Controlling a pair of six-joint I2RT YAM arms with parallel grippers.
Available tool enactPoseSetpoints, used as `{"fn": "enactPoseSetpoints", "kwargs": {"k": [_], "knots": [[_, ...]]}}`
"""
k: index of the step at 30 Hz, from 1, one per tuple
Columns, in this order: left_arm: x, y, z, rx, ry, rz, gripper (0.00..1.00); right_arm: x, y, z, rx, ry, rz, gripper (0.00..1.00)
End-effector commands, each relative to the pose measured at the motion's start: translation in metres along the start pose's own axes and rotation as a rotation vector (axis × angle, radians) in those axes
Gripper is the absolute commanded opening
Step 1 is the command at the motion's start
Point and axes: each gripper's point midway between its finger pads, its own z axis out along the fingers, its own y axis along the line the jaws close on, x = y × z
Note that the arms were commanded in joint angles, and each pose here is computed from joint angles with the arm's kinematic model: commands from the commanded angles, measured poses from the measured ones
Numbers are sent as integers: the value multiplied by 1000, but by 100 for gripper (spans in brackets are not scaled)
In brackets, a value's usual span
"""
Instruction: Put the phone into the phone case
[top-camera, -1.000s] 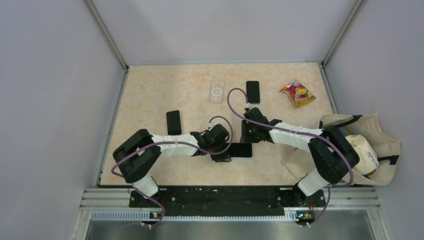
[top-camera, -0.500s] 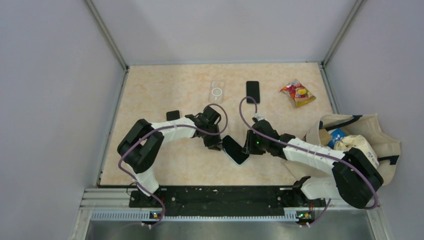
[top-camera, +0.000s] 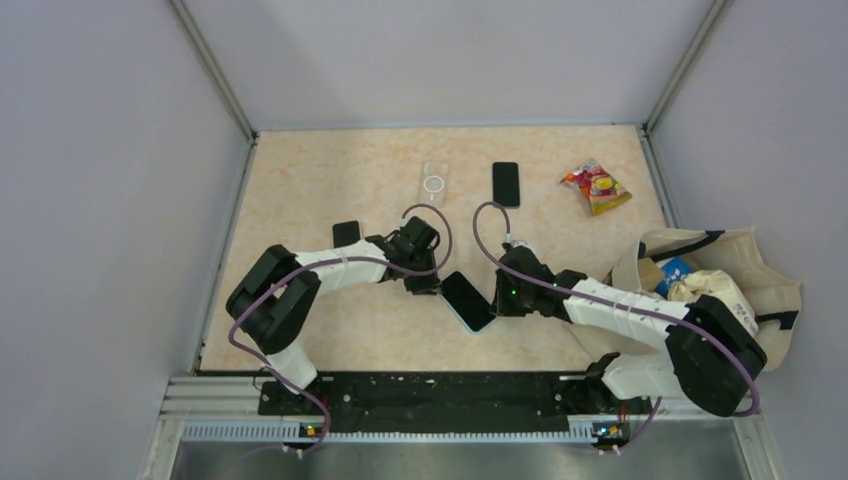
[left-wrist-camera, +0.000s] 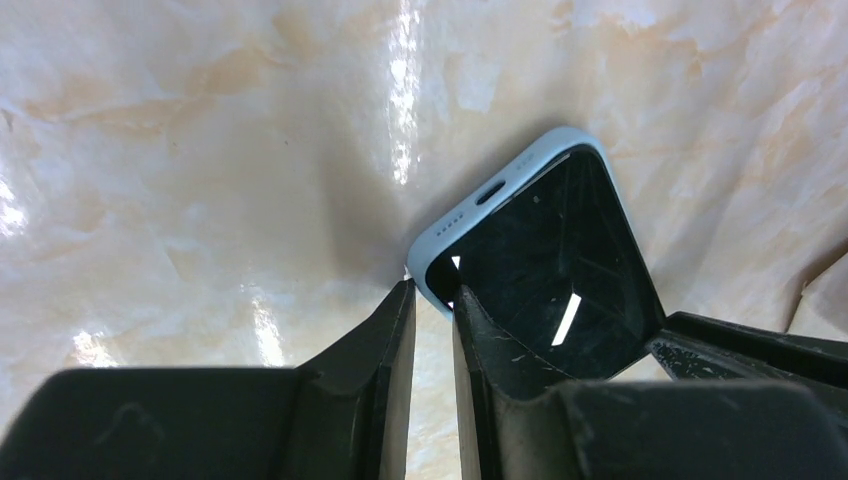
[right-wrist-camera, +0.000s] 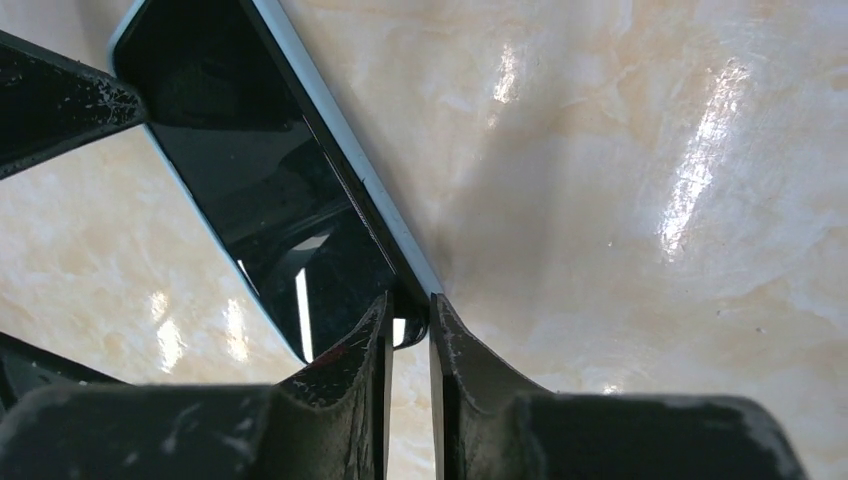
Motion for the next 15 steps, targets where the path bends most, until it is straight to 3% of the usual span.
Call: {"fn": "enactPoseSetpoints", "kwargs": {"k": [1,11,15], "knots": [[11,-9,-3,19,-18,29,24,17,-2,2,50,51,-47,14],[21,-16,-5,20,-13,45,24,37,-6,12,133,85,-105,0],[21,-15,-6,16,-15,45,23,51,-13,23,172,109,-117,0]]}}
